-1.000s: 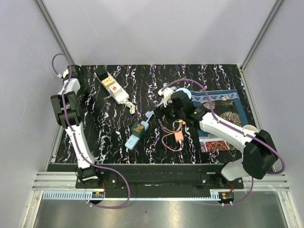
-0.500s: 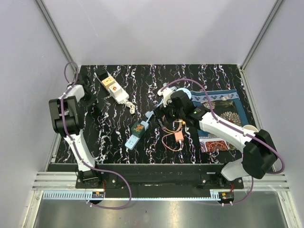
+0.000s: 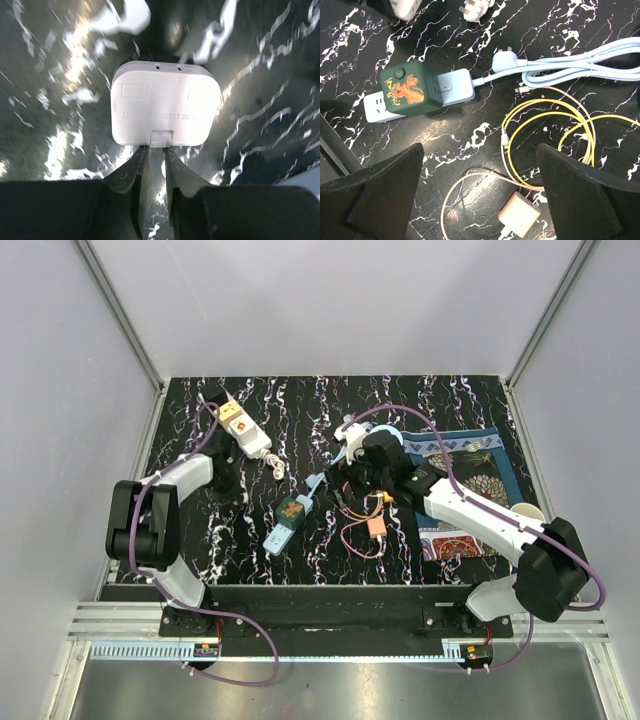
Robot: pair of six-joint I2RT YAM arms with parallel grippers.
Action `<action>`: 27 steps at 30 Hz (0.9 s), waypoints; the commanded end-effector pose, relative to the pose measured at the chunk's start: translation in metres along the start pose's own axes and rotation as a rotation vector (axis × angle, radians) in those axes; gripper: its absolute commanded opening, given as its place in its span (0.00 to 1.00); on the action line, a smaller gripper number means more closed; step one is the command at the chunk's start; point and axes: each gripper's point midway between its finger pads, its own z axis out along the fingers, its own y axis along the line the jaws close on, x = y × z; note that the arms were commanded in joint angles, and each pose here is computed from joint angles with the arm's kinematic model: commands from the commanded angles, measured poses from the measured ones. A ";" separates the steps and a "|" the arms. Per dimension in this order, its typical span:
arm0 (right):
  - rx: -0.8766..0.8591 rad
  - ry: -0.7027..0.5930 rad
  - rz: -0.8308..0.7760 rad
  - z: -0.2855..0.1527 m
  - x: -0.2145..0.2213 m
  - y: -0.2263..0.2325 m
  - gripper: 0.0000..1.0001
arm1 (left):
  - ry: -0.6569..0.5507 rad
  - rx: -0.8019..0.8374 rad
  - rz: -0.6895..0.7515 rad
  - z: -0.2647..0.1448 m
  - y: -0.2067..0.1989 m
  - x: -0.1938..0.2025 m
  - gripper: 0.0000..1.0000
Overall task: Insert the plug
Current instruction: Move the plug to the center of the board.
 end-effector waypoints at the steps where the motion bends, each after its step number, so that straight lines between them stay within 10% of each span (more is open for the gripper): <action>1: -0.011 -0.076 0.022 -0.009 -0.019 0.006 1.00 | 0.005 0.016 0.043 -0.016 -0.005 0.032 0.20; 13: -0.053 -0.076 0.065 -0.006 -0.019 0.015 1.00 | 0.013 0.031 0.088 -0.022 -0.011 0.079 0.61; 21: -0.074 -0.089 0.061 -0.010 -0.021 0.019 1.00 | -0.153 0.001 0.150 -0.054 -0.011 0.028 0.94; 27: -0.088 -0.095 0.045 -0.013 -0.021 0.023 1.00 | -0.150 0.028 0.114 -0.042 -0.010 0.006 0.98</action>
